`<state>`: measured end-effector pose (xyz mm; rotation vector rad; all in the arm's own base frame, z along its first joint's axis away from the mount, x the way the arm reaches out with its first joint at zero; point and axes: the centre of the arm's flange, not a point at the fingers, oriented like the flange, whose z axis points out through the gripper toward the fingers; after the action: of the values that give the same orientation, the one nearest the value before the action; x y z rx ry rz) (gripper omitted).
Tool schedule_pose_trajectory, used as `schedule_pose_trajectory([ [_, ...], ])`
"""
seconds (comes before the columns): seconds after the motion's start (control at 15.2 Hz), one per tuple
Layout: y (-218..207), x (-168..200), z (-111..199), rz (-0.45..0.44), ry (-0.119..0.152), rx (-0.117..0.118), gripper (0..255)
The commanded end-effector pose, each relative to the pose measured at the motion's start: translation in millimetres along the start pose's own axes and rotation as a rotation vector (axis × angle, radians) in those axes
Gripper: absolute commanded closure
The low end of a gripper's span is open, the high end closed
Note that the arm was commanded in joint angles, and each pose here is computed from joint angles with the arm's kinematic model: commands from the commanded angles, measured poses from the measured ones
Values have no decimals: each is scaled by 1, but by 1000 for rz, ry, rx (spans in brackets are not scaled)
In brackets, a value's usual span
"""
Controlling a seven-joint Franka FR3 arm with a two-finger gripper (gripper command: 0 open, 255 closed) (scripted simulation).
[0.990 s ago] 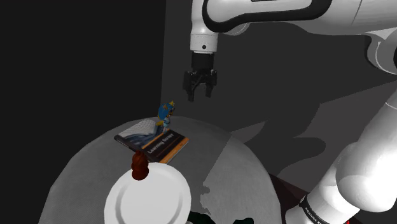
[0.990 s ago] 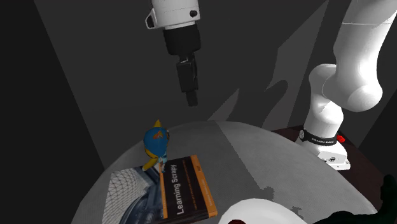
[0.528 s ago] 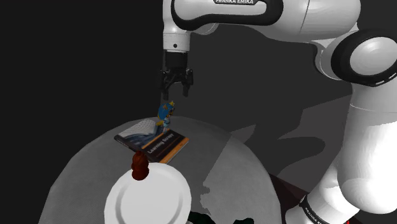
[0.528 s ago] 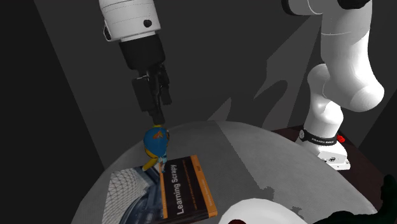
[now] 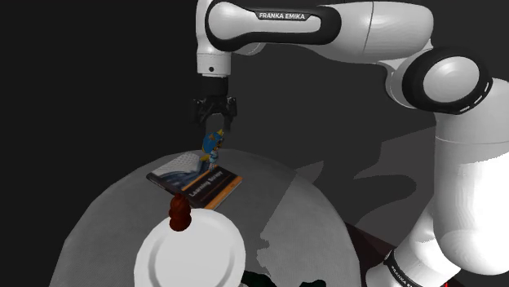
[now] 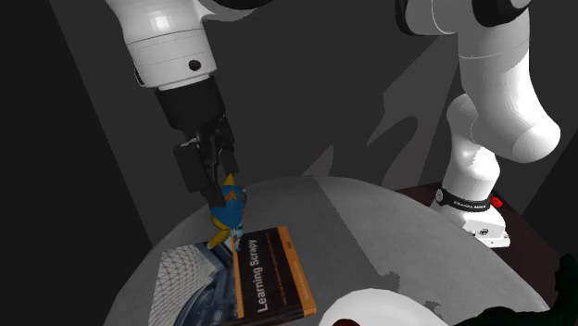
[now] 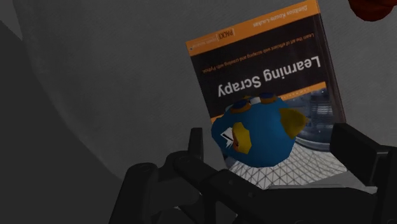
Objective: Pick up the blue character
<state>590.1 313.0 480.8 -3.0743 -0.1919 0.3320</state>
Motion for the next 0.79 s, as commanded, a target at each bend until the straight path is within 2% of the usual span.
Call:
schedule_pose_trajectory([
  [0.0, 1, 3, 12, 0, 0, 0, 0],
  [0.13, 1, 3, 12, 0, 0, 0, 0],
  [0.2, 1, 3, 12, 0, 0, 0, 255],
  [0.73, 1, 3, 12, 0, 0, 0, 255],
])
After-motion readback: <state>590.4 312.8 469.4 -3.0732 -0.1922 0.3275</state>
